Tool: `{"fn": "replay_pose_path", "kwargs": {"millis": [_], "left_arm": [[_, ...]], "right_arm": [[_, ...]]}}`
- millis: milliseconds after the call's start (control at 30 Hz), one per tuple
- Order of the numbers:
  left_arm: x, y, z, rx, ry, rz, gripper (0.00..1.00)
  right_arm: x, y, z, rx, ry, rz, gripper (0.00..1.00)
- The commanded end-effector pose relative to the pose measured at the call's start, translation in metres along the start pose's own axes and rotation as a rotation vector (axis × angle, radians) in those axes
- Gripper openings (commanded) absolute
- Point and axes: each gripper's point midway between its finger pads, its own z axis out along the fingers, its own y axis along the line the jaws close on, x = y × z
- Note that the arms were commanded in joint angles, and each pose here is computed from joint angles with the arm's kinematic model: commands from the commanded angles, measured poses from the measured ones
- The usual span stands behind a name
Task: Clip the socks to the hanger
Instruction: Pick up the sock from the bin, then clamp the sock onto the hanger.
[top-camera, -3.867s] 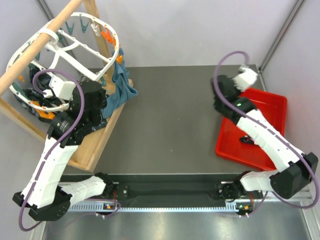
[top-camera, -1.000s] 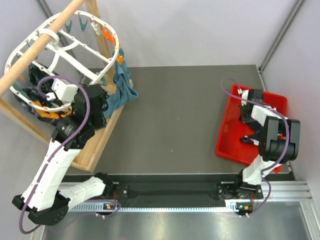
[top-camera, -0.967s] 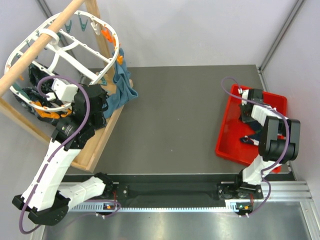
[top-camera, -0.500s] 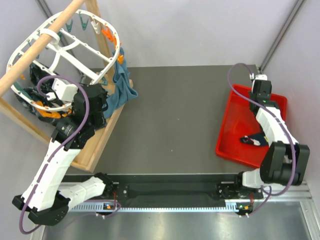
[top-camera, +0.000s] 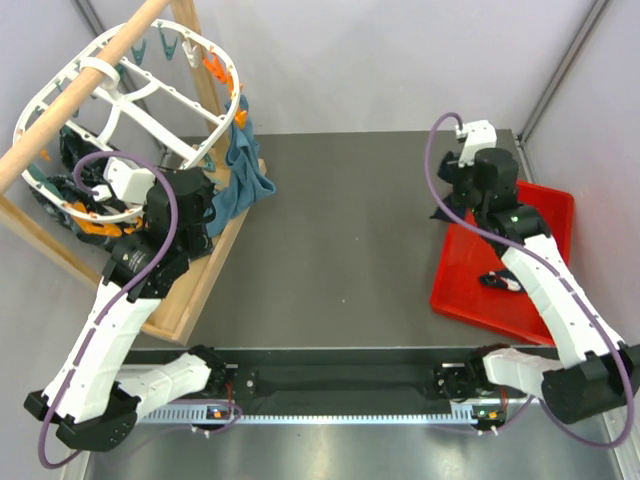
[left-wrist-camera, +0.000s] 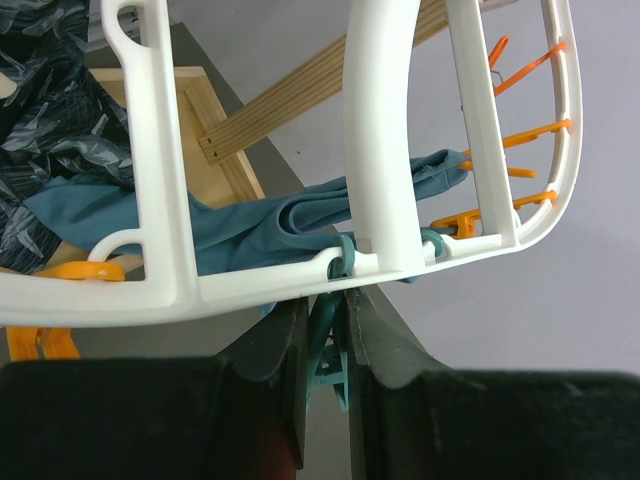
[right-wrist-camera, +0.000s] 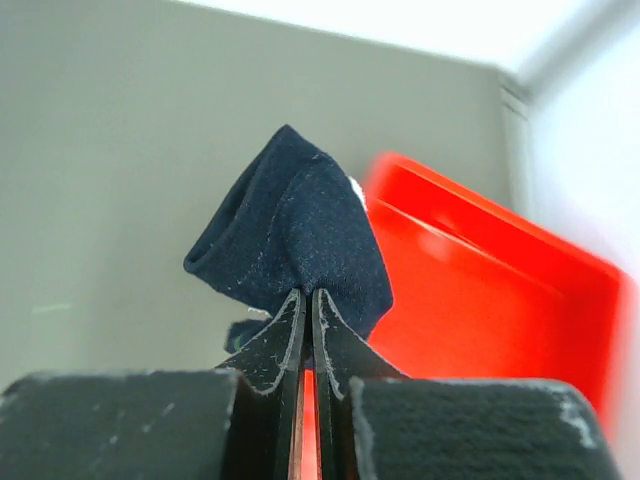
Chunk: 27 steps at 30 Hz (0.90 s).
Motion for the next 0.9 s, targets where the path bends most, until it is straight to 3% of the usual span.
{"fn": "replay_pose_path", "kwargs": {"millis": [0, 133, 233, 333, 633, 867], "left_arm": [[0.022, 0.013, -0.005, -0.019, 0.099, 0.065, 0.0], [0.023, 0.009, -0.007, -0.008, 0.117, 0.048, 0.0], [0.028, 0.006, -0.007, -0.001, 0.139, 0.042, 0.0], [0.031, 0.003, -0.008, 0.004, 0.156, 0.032, 0.0], [0.032, 0.003, -0.011, 0.005, 0.177, 0.021, 0.0], [0.033, 0.003, -0.011, 0.004, 0.181, 0.023, 0.0]], "right_arm": [[-0.067, 0.057, -0.049, -0.248, -0.209, 0.098, 0.0], [-0.093, 0.125, -0.085, -0.463, -0.268, 0.169, 0.0], [-0.101, 0.201, -0.121, -0.654, -0.27, 0.073, 0.0], [-0.108, 0.26, -0.13, -0.721, -0.25, 0.036, 0.0], [-0.15, 0.355, -0.166, -0.828, -0.322, 0.004, 0.0], [-0.163, 0.376, -0.17, -0.867, -0.335, 0.004, 0.0]]}}
